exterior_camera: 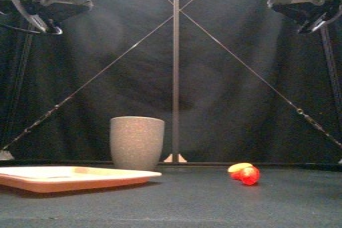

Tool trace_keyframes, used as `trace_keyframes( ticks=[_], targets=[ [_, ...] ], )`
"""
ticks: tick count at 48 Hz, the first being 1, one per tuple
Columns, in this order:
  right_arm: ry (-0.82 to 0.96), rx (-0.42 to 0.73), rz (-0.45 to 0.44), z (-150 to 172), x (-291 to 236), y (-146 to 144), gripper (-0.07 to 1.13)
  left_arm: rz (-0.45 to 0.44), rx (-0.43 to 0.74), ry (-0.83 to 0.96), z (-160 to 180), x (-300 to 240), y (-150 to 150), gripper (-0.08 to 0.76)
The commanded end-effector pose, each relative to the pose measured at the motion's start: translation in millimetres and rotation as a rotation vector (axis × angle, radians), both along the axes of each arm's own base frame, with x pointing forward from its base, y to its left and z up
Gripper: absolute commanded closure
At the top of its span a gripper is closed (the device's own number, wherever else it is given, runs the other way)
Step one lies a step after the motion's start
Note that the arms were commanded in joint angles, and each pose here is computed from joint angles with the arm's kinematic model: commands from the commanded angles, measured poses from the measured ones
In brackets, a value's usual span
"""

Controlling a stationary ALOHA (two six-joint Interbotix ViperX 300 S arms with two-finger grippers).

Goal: Pick the tangerine then place it on the pink plate
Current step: Pick the tangerine

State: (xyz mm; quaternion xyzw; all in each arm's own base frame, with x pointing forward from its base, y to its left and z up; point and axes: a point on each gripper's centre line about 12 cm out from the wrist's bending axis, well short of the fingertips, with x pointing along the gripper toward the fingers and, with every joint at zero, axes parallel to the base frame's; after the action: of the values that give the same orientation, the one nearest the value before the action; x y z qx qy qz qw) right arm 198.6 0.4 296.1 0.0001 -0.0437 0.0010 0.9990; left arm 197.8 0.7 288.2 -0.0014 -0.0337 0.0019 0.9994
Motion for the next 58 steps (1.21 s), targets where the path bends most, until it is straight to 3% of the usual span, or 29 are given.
trace_keyframes(
  ticks=[1, 15, 25, 35, 58],
  targets=[
    [-0.002, 0.015, -0.011, 3.7, 4.8, -2.2, 0.99, 0.021, 0.004, 0.011, 13.0, 2.3, 4.2, 0.561],
    [0.106, 0.124, -0.137, -8.4, 24.1, -29.1, 0.91, 0.058, 0.001, 0.106, 13.4, 2.2, 11.6, 0.557],
    [0.251, 0.251, -0.294, -31.8, 35.1, -64.4, 0.52, 0.070, 0.000, 0.120, 9.5, 1.6, 14.0, 0.557],
    [0.361, 0.329, -0.390, -54.5, 43.2, -88.4, 0.13, 0.073, -0.001, 0.129, 5.7, 1.2, 14.6, 0.557],
    [0.670, 0.393, -0.547, -131.2, 62.7, -143.0, 0.12, 0.082, -0.002, 0.144, -2.6, 0.1, 16.4, 0.557]
  ],
)
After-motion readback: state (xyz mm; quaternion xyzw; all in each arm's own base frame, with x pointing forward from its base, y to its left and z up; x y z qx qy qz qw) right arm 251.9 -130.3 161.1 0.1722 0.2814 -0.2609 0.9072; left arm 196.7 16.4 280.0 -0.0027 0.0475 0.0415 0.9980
